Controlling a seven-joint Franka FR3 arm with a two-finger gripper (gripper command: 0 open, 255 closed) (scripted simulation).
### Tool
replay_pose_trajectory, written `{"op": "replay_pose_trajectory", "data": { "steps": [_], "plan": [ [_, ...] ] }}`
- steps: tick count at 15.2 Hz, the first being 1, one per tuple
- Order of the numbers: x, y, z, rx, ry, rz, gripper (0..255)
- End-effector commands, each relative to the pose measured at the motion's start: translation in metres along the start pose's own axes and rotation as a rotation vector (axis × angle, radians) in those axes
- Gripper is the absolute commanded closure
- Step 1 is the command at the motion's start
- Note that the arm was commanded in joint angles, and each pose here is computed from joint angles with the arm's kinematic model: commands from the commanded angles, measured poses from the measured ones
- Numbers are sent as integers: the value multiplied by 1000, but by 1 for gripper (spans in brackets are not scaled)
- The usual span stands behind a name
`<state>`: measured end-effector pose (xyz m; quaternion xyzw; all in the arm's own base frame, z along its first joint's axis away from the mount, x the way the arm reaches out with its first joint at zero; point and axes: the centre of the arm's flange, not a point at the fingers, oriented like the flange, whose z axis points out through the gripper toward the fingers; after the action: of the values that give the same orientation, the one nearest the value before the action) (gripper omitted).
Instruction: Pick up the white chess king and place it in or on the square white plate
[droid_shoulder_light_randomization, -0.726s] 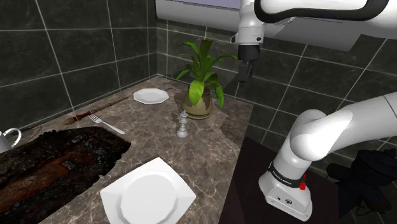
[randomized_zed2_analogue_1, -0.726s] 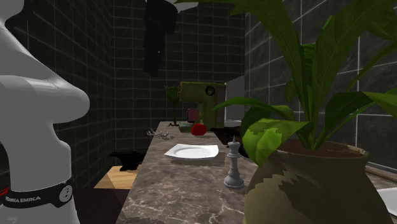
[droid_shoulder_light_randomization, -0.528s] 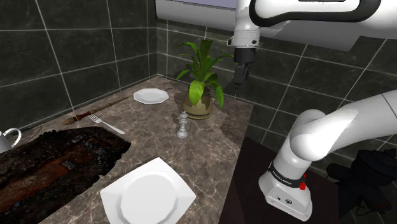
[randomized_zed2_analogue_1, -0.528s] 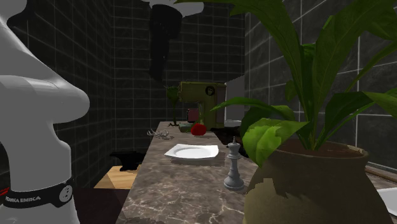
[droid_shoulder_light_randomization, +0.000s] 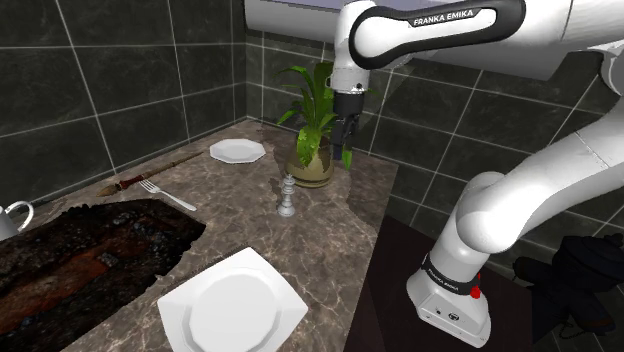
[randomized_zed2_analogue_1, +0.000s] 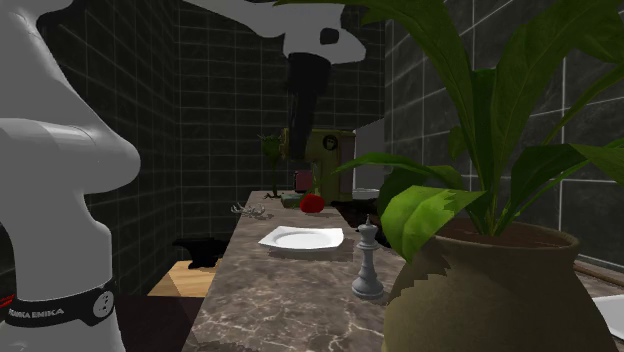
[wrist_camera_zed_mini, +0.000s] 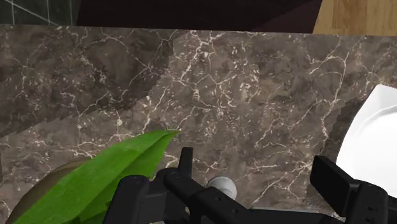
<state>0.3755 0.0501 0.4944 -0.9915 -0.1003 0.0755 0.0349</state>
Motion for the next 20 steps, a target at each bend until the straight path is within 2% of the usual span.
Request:
{"op": "replay_pose_trajectory", "data": {
  "steps": [1,12,20],
  "plan": [
    [25,-4,15,2,13,0,0],
    [148,-19,74,11,73,-2,0],
    [155,-20,116,11,75,-2,0]
  ]
}}
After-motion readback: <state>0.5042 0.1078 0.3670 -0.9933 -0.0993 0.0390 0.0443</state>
